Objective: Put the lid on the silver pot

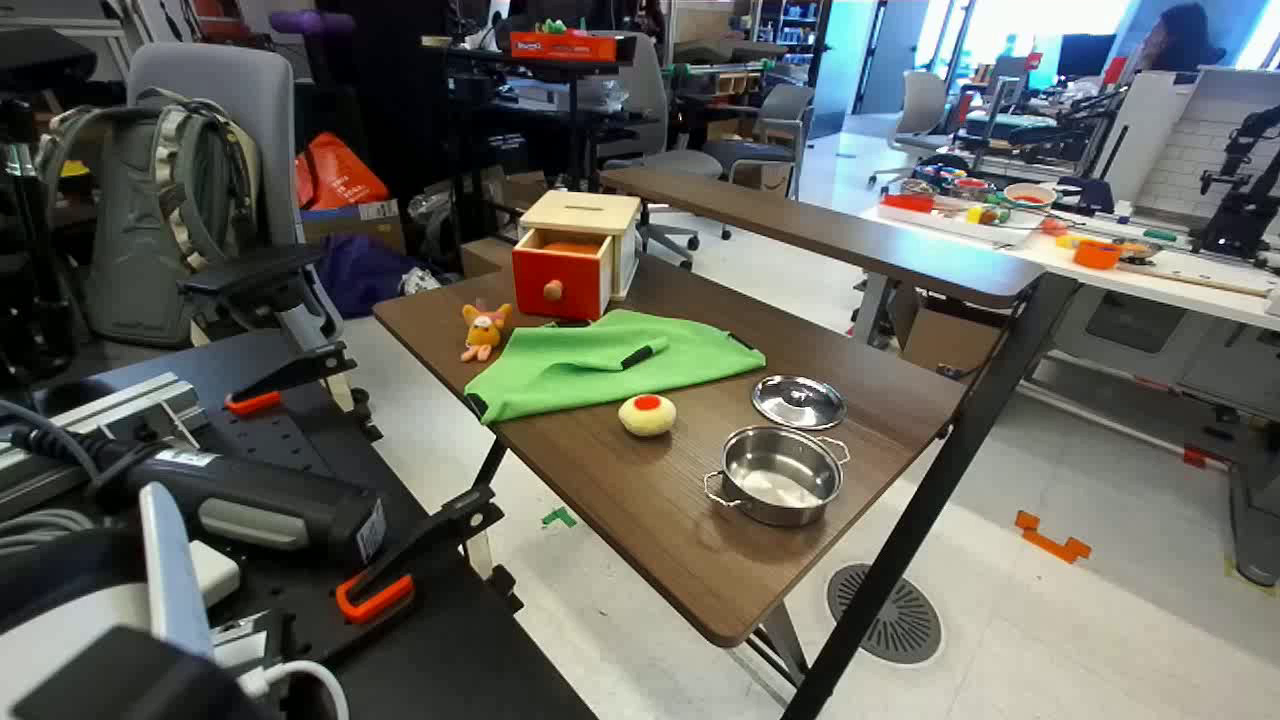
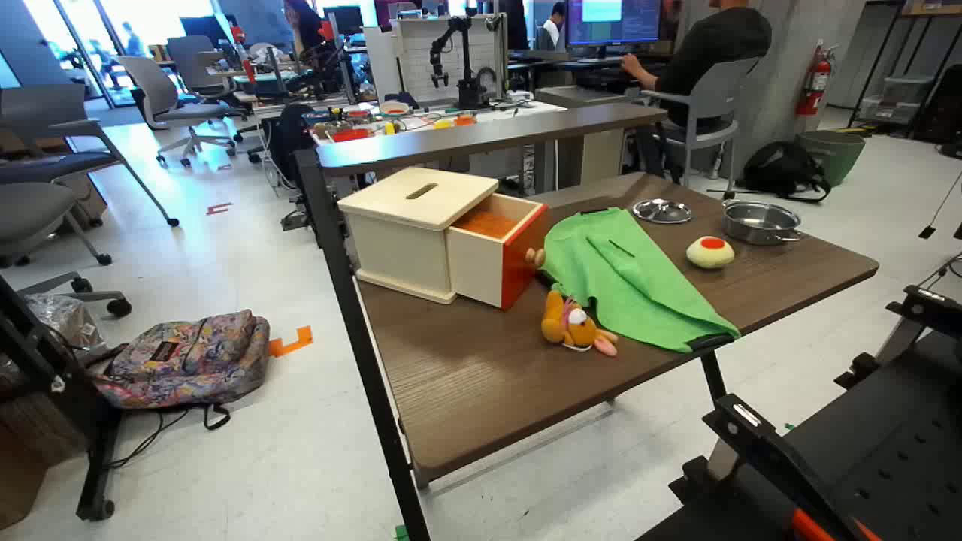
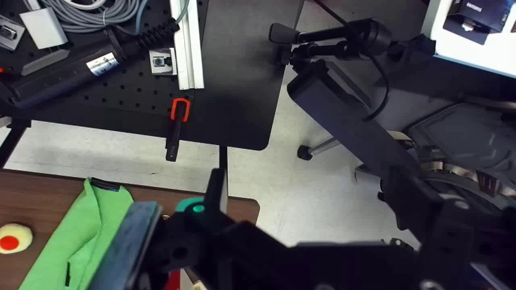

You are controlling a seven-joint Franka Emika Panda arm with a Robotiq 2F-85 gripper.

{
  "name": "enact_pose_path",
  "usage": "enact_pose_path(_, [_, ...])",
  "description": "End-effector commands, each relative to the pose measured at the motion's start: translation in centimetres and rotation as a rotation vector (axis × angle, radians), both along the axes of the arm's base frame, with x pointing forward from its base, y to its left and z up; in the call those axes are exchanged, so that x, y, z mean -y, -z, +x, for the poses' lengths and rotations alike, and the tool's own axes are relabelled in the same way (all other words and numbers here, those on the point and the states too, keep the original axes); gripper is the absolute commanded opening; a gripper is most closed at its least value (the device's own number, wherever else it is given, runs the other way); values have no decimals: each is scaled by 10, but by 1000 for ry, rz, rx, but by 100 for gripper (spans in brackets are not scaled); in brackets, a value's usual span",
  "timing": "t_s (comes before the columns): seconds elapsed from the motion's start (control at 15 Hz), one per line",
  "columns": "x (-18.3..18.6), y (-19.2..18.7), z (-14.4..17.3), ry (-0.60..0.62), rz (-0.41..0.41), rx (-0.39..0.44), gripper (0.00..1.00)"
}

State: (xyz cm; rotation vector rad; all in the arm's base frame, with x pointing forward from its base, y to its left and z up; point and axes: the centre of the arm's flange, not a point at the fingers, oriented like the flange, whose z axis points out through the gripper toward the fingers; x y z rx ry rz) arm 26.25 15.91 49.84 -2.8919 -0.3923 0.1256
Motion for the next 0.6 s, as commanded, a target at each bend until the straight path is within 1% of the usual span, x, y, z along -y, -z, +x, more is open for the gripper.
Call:
enact_pose_path(0.0, [0, 0, 0, 0, 0, 1, 100])
enact_pose_path(0.33, [0, -1, 0, 0, 1, 1, 100])
enact_pose_path(0.47, [-1, -4, 24, 23, 9, 26, 100])
enact_pose_path(0.53, [-1, -6, 43, 48, 16, 43, 100])
